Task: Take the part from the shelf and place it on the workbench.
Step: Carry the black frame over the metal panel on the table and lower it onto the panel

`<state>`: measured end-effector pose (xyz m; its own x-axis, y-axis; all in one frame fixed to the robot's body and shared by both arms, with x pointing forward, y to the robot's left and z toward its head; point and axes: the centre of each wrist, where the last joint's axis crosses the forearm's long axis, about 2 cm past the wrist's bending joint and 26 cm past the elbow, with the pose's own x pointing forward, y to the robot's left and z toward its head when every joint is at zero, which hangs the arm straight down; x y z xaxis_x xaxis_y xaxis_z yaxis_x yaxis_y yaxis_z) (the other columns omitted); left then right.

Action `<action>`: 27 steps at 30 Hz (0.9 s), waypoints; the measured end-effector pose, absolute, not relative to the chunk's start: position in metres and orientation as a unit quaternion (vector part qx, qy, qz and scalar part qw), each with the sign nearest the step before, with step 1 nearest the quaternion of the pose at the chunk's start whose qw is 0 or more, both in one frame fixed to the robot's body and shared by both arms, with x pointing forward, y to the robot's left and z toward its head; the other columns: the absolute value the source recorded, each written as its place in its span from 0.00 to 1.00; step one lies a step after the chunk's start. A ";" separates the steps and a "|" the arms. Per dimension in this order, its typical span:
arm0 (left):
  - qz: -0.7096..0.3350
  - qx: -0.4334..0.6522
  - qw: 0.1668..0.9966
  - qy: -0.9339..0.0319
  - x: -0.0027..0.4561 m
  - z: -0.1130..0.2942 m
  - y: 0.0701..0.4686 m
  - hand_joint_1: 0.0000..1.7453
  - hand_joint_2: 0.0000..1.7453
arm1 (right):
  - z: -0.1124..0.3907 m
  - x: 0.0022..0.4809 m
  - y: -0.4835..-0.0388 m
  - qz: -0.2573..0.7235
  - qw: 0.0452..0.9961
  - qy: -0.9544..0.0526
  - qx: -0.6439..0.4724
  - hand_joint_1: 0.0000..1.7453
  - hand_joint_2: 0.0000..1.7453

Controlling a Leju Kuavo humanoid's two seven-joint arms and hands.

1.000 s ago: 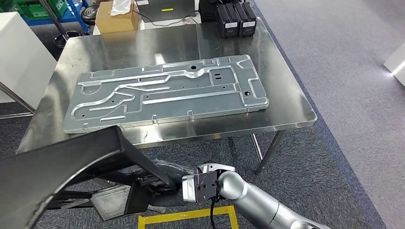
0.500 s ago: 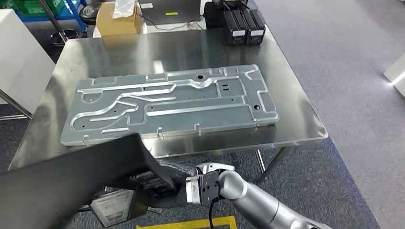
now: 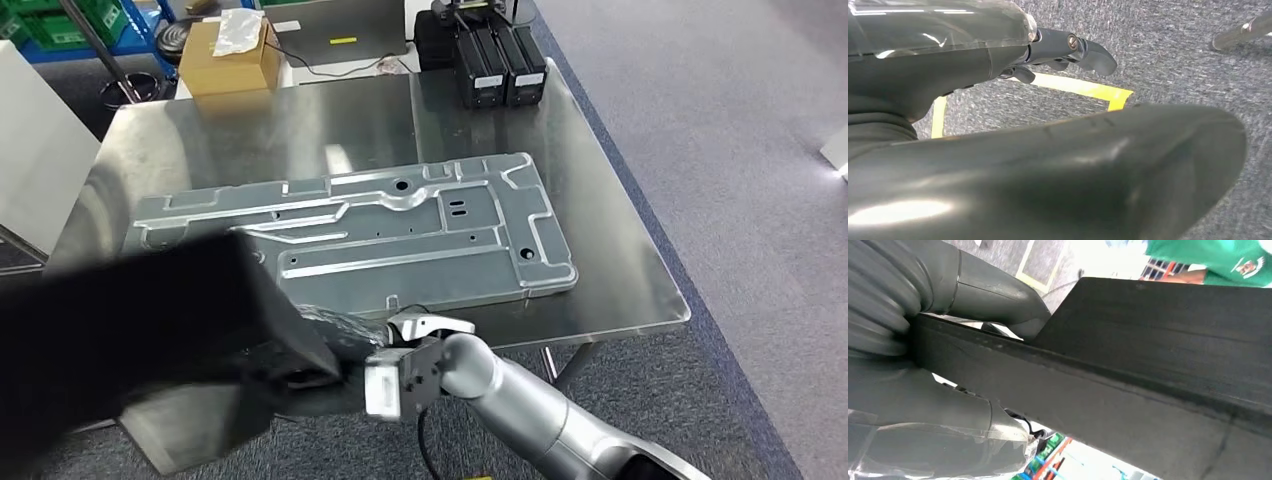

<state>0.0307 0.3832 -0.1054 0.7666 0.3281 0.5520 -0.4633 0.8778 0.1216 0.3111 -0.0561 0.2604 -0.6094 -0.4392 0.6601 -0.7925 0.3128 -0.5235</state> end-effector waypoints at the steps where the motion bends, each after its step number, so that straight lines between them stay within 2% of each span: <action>1: 0.210 0.126 0.933 -0.263 0.030 -0.105 0.383 0.00 0.00 | 0.264 0.313 -0.052 0.438 0.202 -0.787 0.386 0.99 1.00; 8: 0.196 0.125 0.941 -0.245 0.028 -0.106 0.380 0.00 0.00 | 0.290 0.326 -0.029 0.458 0.192 -0.809 0.314 0.99 1.00; 14: 0.183 0.118 0.944 -0.246 0.030 -0.106 0.379 0.00 0.00 | 0.312 0.350 -0.019 0.491 0.180 -0.850 0.068 0.99 1.00; 18: 0.177 0.114 0.946 -0.247 0.030 -0.106 0.378 0.00 0.00 | 0.306 0.374 -0.024 0.505 0.169 -0.837 -0.127 0.99 1.00; 22: 0.173 0.113 0.947 -0.246 0.030 -0.107 0.376 0.00 0.00 | 0.297 0.392 -0.031 0.513 0.180 -0.814 -0.204 0.99 1.00; 27: 0.171 0.113 0.947 -0.248 0.030 -0.107 0.375 0.00 0.00 | 0.292 0.413 -0.045 0.492 0.207 -0.765 -0.360 0.99 1.00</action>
<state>0.0303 0.3749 -0.1068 0.8186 0.2685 0.5077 -0.3806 0.9157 0.1293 0.4127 -0.0449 0.2915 -0.6553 0.7544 -0.0372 0.3473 0.2572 -0.9018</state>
